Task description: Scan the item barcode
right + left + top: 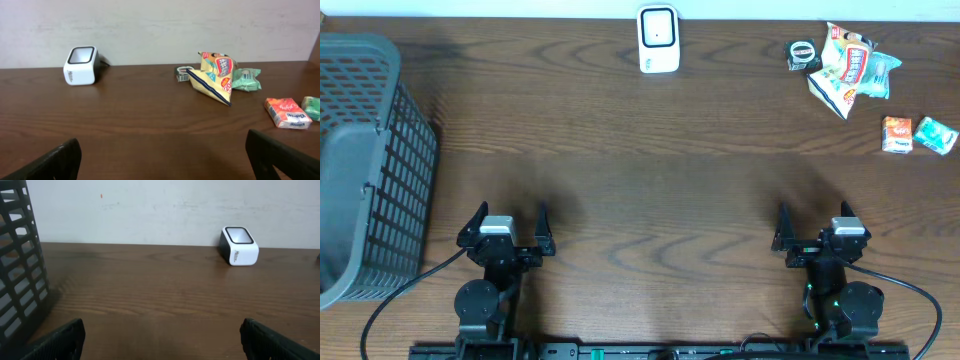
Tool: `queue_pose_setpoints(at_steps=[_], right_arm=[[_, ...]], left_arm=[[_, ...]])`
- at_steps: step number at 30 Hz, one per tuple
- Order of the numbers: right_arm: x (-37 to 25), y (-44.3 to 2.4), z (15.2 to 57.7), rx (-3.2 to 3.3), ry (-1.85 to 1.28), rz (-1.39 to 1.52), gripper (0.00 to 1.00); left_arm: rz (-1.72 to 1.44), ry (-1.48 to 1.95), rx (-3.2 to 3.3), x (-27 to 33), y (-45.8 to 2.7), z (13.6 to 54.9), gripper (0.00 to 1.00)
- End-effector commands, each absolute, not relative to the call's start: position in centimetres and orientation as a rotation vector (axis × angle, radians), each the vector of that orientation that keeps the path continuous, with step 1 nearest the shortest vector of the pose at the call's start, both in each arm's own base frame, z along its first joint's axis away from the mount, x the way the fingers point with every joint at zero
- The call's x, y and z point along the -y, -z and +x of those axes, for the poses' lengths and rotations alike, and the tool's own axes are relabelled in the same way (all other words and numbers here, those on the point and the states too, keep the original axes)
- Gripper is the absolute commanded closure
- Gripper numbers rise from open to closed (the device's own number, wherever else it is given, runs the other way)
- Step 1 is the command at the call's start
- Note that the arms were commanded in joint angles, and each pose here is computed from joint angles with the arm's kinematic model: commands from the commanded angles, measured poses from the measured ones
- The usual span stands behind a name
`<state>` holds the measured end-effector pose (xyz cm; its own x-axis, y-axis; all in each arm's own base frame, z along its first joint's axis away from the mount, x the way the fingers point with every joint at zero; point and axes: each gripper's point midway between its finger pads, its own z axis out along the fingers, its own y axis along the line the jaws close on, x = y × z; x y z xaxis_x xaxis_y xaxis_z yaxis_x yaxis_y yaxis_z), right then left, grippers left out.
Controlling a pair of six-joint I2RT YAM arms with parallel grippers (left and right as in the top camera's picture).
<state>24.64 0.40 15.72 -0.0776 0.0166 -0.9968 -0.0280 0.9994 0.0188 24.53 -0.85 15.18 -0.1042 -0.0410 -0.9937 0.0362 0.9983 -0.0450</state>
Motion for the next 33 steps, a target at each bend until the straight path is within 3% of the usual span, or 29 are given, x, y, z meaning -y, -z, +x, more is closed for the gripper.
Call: queue_pose_setpoints(at_steps=[1, 33], right_arm=[[-0.1, -15.65, 24.62, -1.646, -0.034, 0.014, 0.01], [-0.09, -15.65, 24.62, -1.646, -0.034, 0.015, 0.01]], left_arm=[[0.01, 0.066, -1.721, 0.97, -13.77, 24.38, 0.02], [0.0, 0.064, -1.72, 0.86, -13.81, 24.39, 0.02]])
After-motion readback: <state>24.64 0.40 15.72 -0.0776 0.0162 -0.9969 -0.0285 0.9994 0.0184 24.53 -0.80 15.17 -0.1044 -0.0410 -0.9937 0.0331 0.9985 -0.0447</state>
